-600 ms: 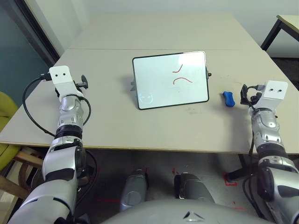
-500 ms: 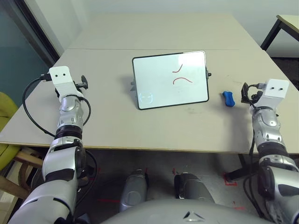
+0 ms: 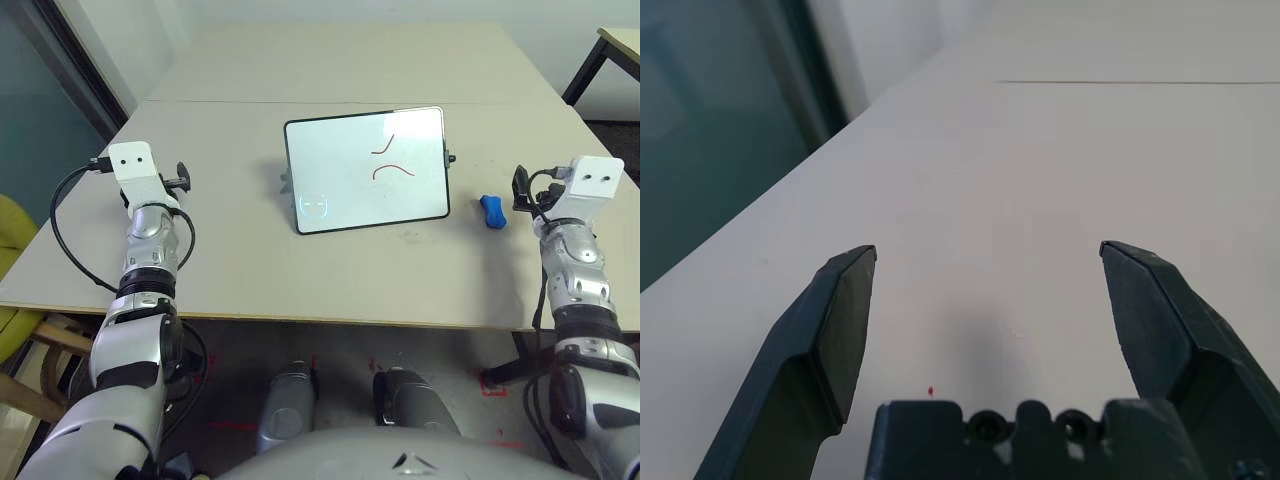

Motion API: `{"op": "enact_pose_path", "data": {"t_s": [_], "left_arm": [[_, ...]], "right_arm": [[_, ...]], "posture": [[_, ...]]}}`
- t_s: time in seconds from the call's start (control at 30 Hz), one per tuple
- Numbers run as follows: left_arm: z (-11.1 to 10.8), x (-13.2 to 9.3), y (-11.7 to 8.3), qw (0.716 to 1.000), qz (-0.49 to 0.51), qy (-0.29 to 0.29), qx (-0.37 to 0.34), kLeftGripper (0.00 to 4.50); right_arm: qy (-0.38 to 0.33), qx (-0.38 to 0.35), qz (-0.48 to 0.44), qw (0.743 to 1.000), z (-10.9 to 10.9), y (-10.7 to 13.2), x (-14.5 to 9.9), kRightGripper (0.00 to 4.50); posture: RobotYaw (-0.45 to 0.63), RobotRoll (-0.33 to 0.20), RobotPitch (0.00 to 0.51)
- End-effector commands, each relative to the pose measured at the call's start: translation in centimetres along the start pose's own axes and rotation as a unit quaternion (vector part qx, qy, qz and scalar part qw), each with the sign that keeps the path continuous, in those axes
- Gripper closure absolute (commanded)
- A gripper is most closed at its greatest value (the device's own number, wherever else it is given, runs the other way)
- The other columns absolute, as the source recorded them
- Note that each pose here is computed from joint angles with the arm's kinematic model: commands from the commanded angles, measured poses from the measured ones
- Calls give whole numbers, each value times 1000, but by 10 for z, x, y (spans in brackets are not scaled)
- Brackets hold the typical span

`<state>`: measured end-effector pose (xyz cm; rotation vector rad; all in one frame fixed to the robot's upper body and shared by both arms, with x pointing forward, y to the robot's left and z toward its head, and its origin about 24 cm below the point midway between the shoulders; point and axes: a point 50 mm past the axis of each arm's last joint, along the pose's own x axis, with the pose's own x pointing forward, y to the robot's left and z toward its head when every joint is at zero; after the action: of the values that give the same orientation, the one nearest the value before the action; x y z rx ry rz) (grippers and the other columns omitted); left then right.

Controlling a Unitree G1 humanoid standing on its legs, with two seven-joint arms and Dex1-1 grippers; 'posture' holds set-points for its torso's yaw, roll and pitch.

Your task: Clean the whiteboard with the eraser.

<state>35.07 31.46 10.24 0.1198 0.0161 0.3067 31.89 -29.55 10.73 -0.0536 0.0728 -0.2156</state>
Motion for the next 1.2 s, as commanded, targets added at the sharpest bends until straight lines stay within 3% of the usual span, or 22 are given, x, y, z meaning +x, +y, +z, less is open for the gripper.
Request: {"op": "enact_pose_path", "data": {"t_s": [0.03,0.23,0.5,0.83,1.0,1.2], "left_arm": [[25,7,-11,994,-107,-29,14,0],[46,3,-33,949,-314,-13,6,0],[68,-22,-58,857,-513,6,47,0],[74,-44,-71,789,-611,35,59,0],[64,-51,-67,771,-630,69,63,0],[67,-54,-69,763,-640,62,63,0]], "right_arm": [[47,2,60,997,15,7,-5,38],[126,-12,93,988,31,12,-12,38],[208,-29,125,970,36,24,-18,38],[246,-38,120,961,32,28,-9,38],[269,-38,124,954,26,32,-4,38],[283,-46,133,949,21,37,0,38]], "posture": [[161,0,101],[160,0,98],[155,0,84],[161,0,75],[166,0,77],[182,0,72]]}}
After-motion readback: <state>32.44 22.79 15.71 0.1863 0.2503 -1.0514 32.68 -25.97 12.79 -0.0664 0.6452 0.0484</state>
